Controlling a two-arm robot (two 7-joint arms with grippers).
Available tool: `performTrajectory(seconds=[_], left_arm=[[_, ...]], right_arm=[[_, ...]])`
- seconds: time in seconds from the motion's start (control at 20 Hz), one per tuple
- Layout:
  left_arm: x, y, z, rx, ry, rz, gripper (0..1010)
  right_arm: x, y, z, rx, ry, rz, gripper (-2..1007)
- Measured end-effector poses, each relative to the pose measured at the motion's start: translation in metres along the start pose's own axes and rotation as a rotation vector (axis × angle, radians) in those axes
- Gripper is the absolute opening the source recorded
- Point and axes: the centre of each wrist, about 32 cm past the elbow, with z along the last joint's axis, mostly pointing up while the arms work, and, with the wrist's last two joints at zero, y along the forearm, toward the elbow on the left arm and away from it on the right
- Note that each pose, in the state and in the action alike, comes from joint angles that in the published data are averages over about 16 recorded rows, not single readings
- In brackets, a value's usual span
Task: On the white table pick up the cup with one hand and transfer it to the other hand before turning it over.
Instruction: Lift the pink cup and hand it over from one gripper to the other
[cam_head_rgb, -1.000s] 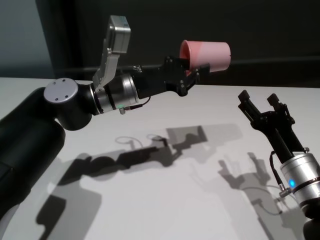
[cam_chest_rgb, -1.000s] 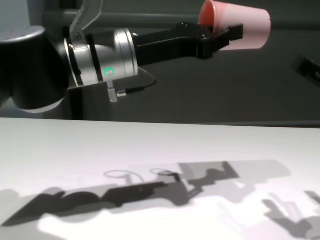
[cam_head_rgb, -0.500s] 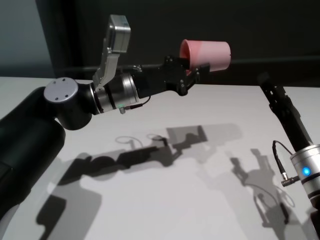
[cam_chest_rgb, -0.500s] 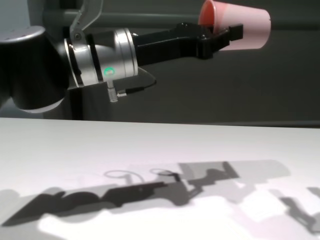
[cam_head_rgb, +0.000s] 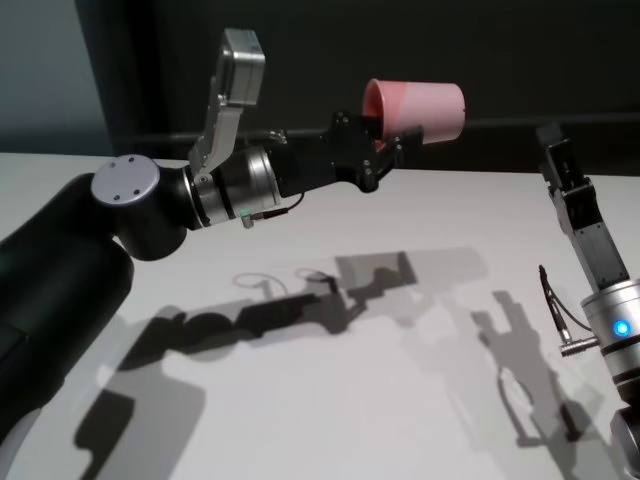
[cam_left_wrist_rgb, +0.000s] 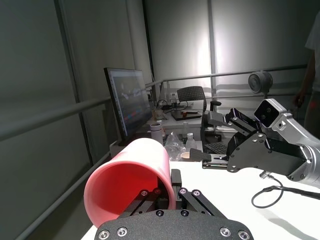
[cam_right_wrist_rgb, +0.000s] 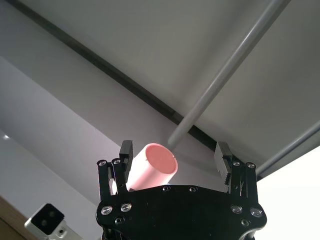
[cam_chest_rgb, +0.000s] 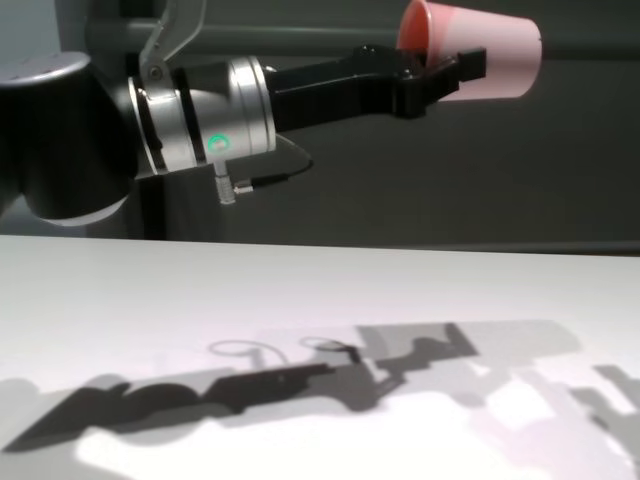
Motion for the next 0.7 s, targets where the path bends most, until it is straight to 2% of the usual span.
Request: performTrajectory(seconds=[0.4, 0.55, 0.7], left_arm=[[0.0000, 0.000, 0.0000, 0.000, 0.000, 0.000, 47], [0.0000, 0.000, 0.0000, 0.000, 0.000, 0.000, 48], [0.0000, 0.000, 0.0000, 0.000, 0.000, 0.000, 48]], right_arm=[[0.0184, 0.0147, -0.0097, 0.020, 0.257, 0.065, 1002], [0.0243, 0.0208, -0.0141, 0.026, 0.332, 0.086, 1002], [0.0291, 0.0272, -0.0183, 0.029, 0.389, 0.103, 1002]])
